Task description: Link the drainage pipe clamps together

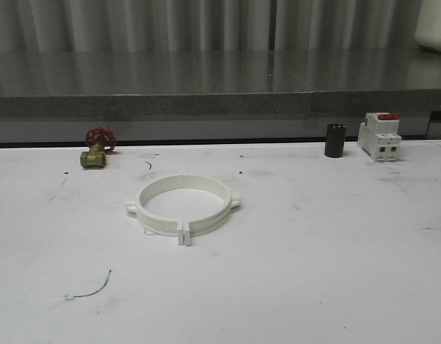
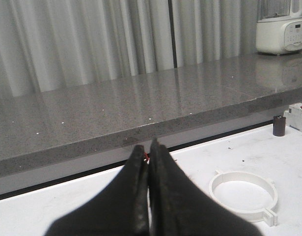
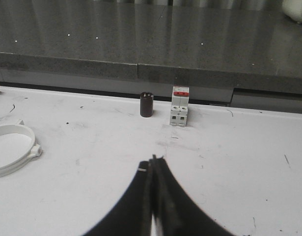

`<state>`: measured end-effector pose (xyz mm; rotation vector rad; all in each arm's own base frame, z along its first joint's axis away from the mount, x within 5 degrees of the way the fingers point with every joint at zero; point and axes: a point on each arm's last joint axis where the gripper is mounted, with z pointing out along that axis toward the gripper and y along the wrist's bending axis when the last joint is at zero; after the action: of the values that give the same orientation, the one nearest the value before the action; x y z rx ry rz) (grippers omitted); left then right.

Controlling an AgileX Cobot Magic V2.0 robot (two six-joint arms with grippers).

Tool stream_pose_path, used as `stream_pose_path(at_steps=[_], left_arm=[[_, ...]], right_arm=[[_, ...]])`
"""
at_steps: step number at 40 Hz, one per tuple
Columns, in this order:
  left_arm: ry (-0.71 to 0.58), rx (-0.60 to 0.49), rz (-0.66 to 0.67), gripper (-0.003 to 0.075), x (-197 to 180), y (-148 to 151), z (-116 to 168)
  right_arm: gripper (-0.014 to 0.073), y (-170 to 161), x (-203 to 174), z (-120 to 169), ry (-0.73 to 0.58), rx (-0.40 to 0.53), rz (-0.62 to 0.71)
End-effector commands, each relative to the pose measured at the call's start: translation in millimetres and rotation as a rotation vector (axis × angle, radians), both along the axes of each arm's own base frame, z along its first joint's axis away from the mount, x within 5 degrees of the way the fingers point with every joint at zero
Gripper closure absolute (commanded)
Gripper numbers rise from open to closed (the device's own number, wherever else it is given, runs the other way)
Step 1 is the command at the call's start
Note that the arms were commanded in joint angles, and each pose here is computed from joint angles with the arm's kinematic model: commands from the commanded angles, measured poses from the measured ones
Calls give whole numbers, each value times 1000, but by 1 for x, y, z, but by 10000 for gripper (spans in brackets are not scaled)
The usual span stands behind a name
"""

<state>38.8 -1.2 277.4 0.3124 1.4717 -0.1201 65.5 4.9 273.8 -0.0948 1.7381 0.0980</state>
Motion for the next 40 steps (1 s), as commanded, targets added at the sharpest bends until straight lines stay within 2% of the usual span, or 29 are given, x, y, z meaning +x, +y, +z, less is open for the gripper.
stream_pose_path(at_steps=[1, 5, 13, 17, 27, 34, 40], left_arm=[[-81, -9, -29, 741, -3, -2, 14], [-76, 4, -43, 741, -3, -3, 13], [-55, 43, -173, 741, -7, -14, 10], [-40, 44, -171, 741, -6, -15, 4], [23, -11, 15, 741, 10, -13, -35], [23, -18, 134, 741, 14, -7, -64], [58, -14, 199, 741, 16, -4, -74]], right_arm=[[716, 1, 0, 16, -102, -11, 17], [716, 1, 0, 16, -102, -10, 17], [716, 1, 0, 16, -102, -10, 17], [716, 1, 0, 16, -102, -10, 17], [716, 1, 0, 16, -102, -10, 17], [716, 1, 0, 16, -102, -10, 17], [716, 1, 0, 16, -100, -10, 17]])
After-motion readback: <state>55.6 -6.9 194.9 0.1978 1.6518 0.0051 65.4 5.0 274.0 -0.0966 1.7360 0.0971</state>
